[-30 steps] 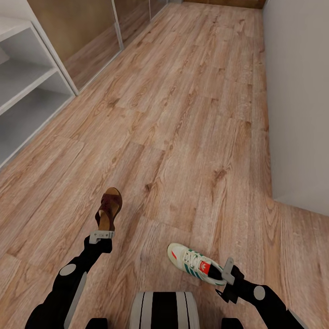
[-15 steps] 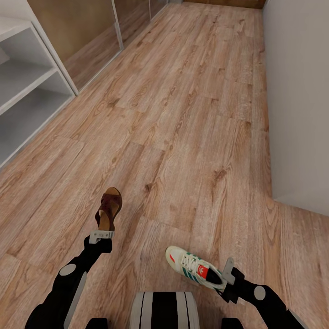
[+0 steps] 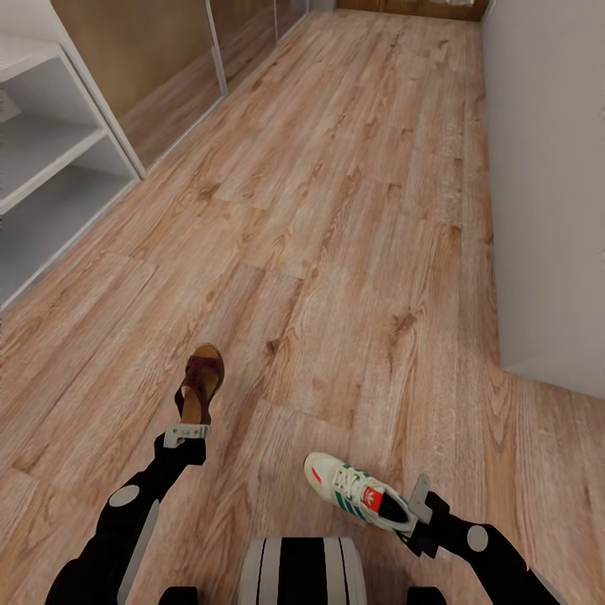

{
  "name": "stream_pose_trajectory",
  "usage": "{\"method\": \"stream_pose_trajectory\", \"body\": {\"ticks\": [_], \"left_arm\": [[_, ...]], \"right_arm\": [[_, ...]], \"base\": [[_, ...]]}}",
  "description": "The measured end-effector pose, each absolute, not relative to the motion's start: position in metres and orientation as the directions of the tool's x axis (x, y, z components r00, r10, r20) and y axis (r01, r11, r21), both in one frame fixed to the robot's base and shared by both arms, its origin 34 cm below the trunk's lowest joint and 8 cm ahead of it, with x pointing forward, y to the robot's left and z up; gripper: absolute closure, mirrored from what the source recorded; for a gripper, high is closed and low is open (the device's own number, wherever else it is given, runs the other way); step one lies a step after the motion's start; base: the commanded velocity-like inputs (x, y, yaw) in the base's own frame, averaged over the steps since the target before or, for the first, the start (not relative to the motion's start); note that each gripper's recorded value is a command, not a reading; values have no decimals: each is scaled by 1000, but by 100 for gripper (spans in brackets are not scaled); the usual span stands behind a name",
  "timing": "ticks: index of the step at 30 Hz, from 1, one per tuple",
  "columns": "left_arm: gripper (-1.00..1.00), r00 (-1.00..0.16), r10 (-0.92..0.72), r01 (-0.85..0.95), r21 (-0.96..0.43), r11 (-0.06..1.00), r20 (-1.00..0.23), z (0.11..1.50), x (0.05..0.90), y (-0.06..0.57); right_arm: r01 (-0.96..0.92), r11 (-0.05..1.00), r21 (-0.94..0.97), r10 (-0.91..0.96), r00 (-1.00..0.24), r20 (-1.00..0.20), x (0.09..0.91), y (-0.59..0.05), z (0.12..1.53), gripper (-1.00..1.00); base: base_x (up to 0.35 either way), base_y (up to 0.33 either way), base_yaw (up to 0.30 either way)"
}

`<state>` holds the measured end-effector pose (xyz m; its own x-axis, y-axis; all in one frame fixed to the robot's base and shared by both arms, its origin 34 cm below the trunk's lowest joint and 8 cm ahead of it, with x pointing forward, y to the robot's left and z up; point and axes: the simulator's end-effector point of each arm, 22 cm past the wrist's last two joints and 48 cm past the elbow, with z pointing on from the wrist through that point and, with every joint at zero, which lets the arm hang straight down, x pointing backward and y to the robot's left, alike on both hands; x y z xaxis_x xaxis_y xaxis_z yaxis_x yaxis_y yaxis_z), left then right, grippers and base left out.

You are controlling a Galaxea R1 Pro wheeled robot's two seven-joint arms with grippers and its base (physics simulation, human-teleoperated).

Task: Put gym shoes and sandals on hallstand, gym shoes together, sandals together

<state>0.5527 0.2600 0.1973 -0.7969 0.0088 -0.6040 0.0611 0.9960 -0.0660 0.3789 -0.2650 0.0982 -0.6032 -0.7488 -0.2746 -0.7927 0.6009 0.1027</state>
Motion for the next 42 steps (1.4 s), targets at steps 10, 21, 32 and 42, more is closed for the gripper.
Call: {"method": "stream_pose_trajectory", "body": {"ticks": [10, 21, 32, 42], "left_arm": [[100, -767, 9, 63, -62, 996, -642, 221, 567, 261], [100, -768, 39, 71, -24, 997, -639, 240, 573, 282], [100, -745, 43, 63, -5, 998, -665, 263, 583, 291], [100, -720, -35, -89, 43, 995, -693, 284, 582, 357]], "right_arm": [[-796, 601, 68, -748, -591, -302, 396, -265, 112, 100], [-797, 603, 9, -737, -562, -375, 433, -250, 137, 100], [-659, 752, -6, -510, -576, -639, 528, -178, 212, 100], [-171, 979, -107, -189, -592, -783, 606, -212, 271, 100]], "base": [[0, 0, 0], [0, 0, 0], [0, 0, 0], [0, 0, 0]]}}
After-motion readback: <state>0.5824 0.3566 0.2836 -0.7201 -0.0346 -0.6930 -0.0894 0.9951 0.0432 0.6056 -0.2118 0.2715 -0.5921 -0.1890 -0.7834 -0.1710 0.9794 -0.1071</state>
